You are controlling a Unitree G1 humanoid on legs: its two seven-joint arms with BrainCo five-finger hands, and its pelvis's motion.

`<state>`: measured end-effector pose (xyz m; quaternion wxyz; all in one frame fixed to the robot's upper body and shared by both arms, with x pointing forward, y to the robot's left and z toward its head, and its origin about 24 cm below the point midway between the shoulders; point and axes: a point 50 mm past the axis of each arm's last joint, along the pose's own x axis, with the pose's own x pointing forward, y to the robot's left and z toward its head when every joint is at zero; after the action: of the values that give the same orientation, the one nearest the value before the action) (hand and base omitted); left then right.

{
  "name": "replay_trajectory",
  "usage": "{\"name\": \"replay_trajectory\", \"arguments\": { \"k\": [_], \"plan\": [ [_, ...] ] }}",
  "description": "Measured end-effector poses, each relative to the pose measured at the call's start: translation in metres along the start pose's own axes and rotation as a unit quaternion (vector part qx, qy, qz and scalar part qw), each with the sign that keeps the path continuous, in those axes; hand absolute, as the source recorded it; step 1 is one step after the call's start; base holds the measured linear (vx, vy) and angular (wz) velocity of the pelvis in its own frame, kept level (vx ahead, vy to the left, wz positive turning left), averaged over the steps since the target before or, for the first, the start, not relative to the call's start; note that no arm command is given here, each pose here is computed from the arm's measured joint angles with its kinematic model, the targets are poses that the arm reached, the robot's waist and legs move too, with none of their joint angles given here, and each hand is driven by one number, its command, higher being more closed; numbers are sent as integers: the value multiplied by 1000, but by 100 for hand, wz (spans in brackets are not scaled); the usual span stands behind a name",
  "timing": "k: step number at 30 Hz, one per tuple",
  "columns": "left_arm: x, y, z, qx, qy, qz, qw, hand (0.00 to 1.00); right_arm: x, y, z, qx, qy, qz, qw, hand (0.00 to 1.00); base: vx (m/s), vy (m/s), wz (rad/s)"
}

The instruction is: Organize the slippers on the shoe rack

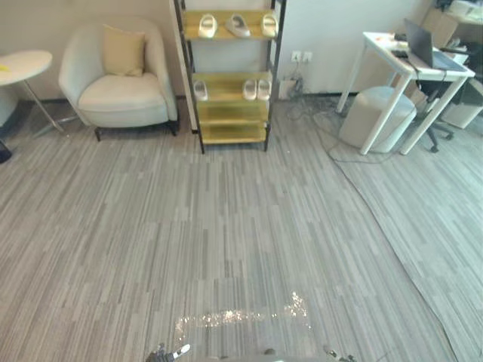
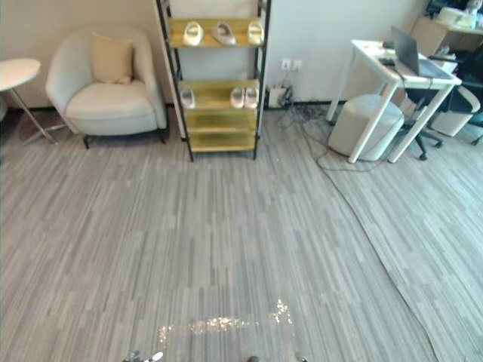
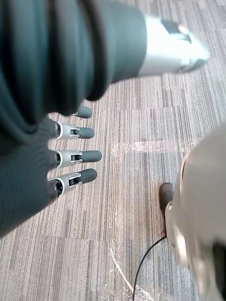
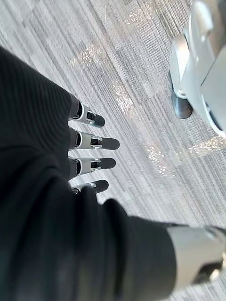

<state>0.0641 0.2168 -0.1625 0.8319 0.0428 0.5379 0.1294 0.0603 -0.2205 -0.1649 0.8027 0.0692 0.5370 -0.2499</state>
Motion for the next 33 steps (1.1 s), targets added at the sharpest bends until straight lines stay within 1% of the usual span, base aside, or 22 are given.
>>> {"name": "replay_trajectory", "arguments": {
  "k": [2,6,12,14,24,30,32,33],
  "plan": [
    [3,-5,11,-2,-13,-6,1000,0,2,4,10,1,-12,5,1000,0,105,0,-7],
    [4,-7,17,-1,-22,-10,1000,0,3,12,21,1,-25,14,1000,0,57,-12,-1],
    [5,-8,22,4,-28,-13,1000,0,3,35,31,-2,-38,43,998,0,-5,-3,0],
    [5,-8,22,5,-28,-13,1000,0,3,36,32,-12,-40,46,998,0,-41,-23,2],
    [5,-7,24,5,-30,-12,999,0,3,38,34,-13,-43,48,998,0,-25,-21,-2],
    [8,-1,35,9,-45,-5,999,0,2,39,37,-11,-48,47,998,0,13,-52,-4],
    [8,-3,41,-7,-57,-4,998,0,3,36,37,-12,-51,43,998,0,43,-66,-3],
    [6,-5,41,-29,-60,-2,998,0,2,33,39,-7,-60,39,997,0,94,-6,-2]
  ]
}}
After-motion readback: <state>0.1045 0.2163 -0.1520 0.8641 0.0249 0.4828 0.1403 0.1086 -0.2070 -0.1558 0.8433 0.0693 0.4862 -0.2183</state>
